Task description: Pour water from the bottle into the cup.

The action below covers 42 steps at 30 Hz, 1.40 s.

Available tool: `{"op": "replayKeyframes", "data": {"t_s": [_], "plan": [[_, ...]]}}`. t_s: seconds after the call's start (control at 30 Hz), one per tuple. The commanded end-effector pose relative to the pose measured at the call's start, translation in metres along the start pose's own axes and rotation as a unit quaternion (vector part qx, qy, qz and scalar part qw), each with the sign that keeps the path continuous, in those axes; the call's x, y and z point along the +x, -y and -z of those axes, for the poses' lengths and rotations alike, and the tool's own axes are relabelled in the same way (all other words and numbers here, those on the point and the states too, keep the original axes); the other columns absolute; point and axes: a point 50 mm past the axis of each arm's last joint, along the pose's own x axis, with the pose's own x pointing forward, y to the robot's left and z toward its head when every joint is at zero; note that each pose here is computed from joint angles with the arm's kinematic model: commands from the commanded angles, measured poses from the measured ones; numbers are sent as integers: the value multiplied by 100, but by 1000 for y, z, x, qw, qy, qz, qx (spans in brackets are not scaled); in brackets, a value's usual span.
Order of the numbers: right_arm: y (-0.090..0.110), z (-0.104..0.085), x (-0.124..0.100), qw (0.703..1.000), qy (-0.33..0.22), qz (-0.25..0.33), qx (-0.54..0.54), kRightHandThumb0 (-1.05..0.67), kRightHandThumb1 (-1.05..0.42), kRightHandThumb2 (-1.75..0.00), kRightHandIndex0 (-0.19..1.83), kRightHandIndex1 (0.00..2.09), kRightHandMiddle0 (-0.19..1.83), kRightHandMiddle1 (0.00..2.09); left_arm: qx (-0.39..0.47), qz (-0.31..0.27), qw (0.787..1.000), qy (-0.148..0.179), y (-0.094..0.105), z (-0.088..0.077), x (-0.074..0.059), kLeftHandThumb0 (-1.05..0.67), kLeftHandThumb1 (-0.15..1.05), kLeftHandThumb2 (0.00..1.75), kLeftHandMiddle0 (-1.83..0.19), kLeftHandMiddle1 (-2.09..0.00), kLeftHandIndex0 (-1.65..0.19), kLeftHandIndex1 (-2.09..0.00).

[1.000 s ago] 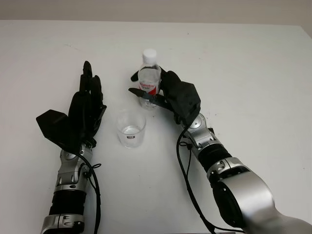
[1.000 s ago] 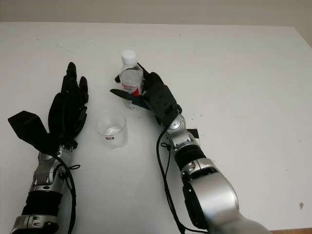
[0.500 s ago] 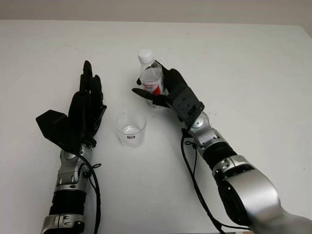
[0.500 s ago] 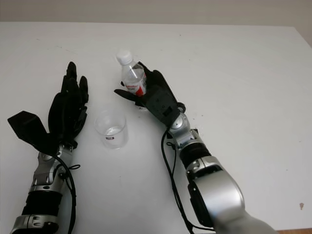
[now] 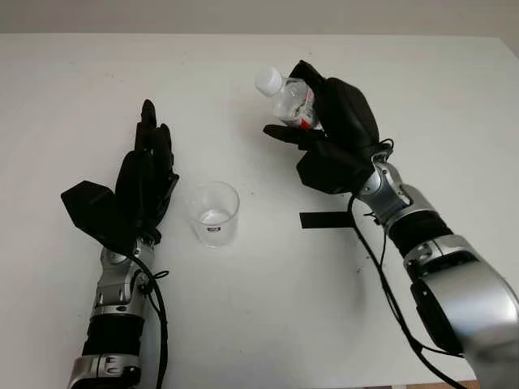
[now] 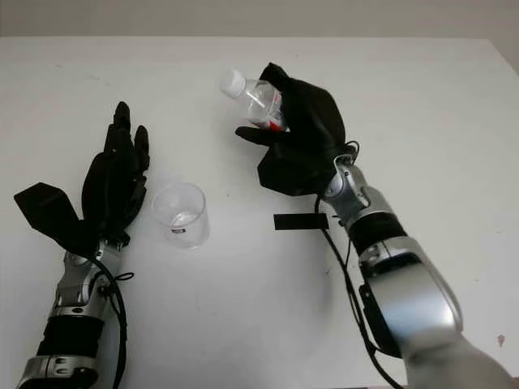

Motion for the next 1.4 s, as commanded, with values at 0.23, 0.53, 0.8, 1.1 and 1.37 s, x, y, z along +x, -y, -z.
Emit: {"op": "replayKeyframes", "data": {"t_s": [0.23,0.53,0.8,1.1,1.37], "plan": [[7,-15,5,986,124,10,-113,-47,-105,-24,129,209,96,209,3,5,1000,13,1,-5,2,-82,105,68,19,-5,19,-2],[0,-33,3,966,212,15,-150,-50,-105,-22,121,209,87,209,3,1,1000,13,2,-5,1,-83,105,67,18,-5,19,-2],[4,-46,5,954,258,39,-146,-51,-105,-24,122,209,73,209,4,2,1000,12,3,-4,1,-82,105,68,19,-5,19,-1],[10,-55,14,934,290,77,-193,-53,-105,-26,123,209,86,209,0,1,1000,10,3,-3,3,-83,105,67,19,-3,19,0],[12,-63,16,894,347,87,-272,-54,-105,-26,111,209,46,191,1,1,1000,13,3,-3,3,-82,105,67,19,-4,19,-1]]}}
